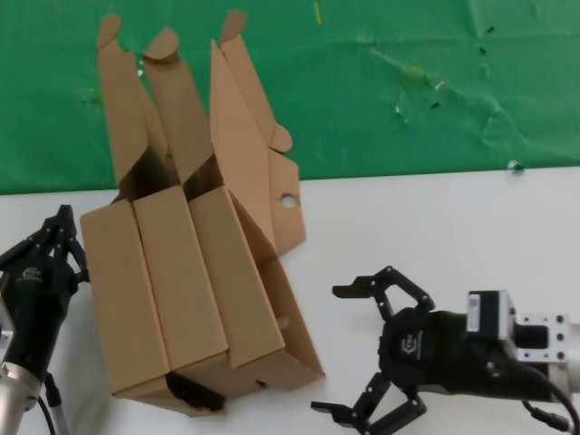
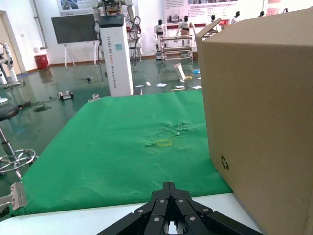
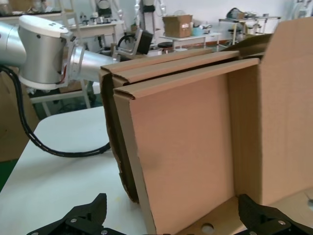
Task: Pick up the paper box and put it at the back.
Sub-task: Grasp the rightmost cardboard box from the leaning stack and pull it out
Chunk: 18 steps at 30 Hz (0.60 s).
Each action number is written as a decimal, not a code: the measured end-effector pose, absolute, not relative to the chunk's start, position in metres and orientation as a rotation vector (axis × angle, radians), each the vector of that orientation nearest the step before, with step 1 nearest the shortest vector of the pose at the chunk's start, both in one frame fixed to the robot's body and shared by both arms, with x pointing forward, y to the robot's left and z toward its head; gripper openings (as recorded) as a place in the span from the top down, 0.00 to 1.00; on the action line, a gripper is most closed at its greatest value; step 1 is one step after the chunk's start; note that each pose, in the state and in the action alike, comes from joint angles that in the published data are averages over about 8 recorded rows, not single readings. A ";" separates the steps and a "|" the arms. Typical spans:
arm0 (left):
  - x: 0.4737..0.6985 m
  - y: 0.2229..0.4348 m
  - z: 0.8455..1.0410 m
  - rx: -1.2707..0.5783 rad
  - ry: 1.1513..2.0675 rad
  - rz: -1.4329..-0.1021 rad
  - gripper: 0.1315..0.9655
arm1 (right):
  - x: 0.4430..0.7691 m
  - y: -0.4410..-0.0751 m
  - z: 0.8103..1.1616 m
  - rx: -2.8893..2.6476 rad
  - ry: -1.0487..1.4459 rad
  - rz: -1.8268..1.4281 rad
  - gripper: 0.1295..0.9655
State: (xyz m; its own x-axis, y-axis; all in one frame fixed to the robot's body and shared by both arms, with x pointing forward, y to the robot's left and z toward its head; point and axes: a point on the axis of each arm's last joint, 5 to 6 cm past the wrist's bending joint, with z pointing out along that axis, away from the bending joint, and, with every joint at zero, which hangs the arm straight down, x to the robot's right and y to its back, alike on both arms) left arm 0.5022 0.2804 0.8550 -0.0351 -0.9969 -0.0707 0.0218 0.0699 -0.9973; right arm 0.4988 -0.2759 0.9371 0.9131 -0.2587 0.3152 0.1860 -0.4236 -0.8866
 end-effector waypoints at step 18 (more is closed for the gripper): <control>0.502 0.280 0.855 -1.125 1.253 -1.193 0.99 | 0.514 -0.253 0.941 -1.980 0.019 -0.469 0.16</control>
State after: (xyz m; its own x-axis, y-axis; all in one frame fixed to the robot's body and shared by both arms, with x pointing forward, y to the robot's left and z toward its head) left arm 0.5022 0.2804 0.8550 -0.0351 -0.9969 -0.0707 0.0218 0.0700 -0.9973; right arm 0.5136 -0.2528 0.9406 0.9229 -0.2196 0.3162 0.1928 -0.4472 -0.8734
